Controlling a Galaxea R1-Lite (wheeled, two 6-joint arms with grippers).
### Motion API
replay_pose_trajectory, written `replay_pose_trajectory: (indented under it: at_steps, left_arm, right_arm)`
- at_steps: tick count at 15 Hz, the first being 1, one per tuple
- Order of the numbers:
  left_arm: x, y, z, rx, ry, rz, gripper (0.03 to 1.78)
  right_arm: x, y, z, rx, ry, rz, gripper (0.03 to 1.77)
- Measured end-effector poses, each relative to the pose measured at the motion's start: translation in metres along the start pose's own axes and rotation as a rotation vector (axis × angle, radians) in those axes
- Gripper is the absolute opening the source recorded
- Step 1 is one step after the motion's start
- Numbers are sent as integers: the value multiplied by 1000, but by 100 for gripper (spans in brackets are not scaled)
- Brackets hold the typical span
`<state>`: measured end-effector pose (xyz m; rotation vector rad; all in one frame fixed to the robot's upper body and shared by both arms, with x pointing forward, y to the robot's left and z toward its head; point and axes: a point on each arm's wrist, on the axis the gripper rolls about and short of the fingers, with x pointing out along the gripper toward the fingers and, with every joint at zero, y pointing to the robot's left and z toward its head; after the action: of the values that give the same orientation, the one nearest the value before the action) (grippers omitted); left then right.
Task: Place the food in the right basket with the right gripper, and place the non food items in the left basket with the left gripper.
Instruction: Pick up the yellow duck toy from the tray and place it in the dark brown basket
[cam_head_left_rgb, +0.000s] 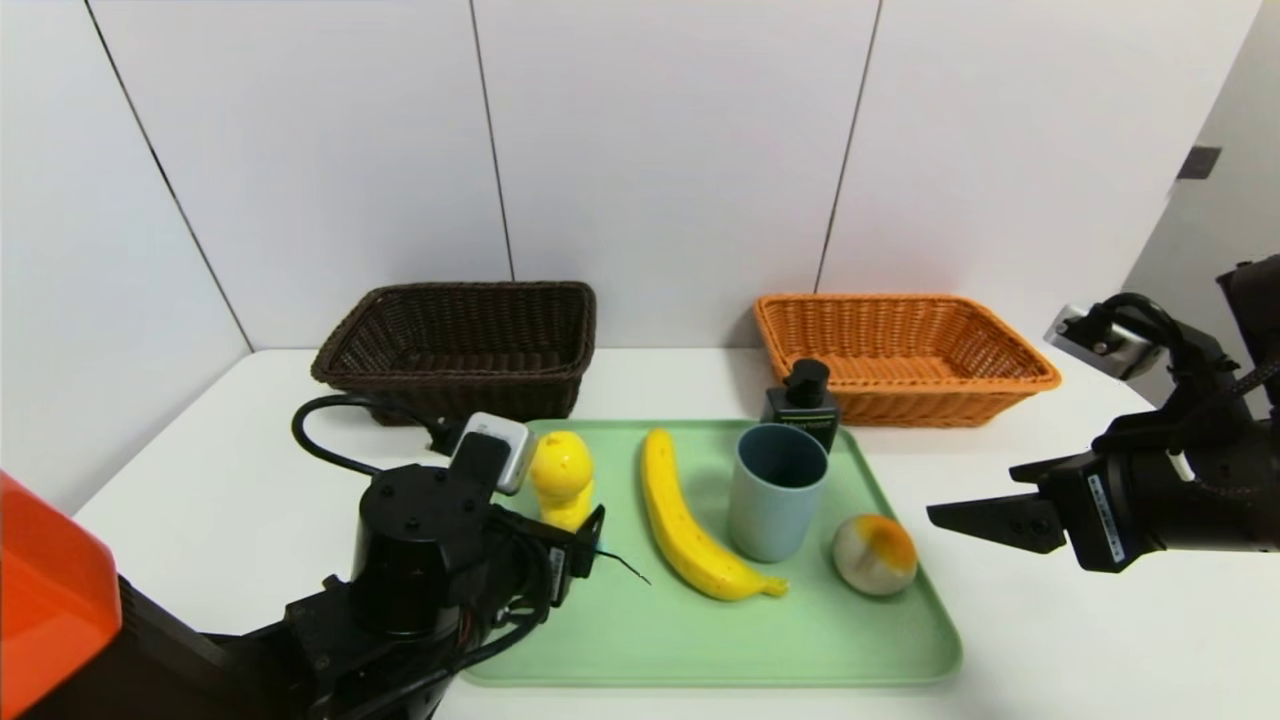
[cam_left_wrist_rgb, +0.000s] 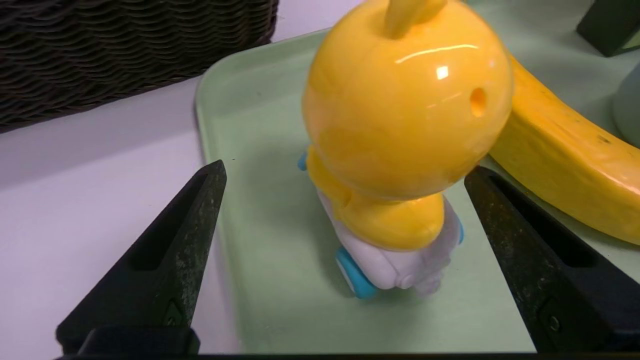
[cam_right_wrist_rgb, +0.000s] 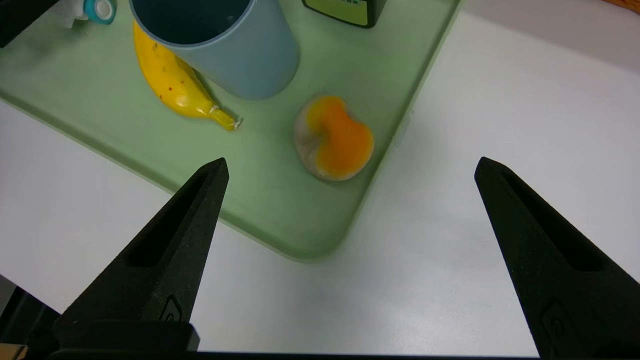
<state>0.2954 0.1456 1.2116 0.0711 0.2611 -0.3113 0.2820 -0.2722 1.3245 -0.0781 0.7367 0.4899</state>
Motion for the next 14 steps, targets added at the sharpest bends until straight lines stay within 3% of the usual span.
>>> replay_pose_trajectory:
  at_steps: [7, 14]
  left_arm:
    - [-13, -21, -1, -55, -37, 35, 169]
    - [-4, -32, -9, -105, -96, 86, 169]
  right_arm:
    - [0, 3, -1, -9, 1, 29, 170]
    - [1, 3, -1, -10, 2, 43, 170]
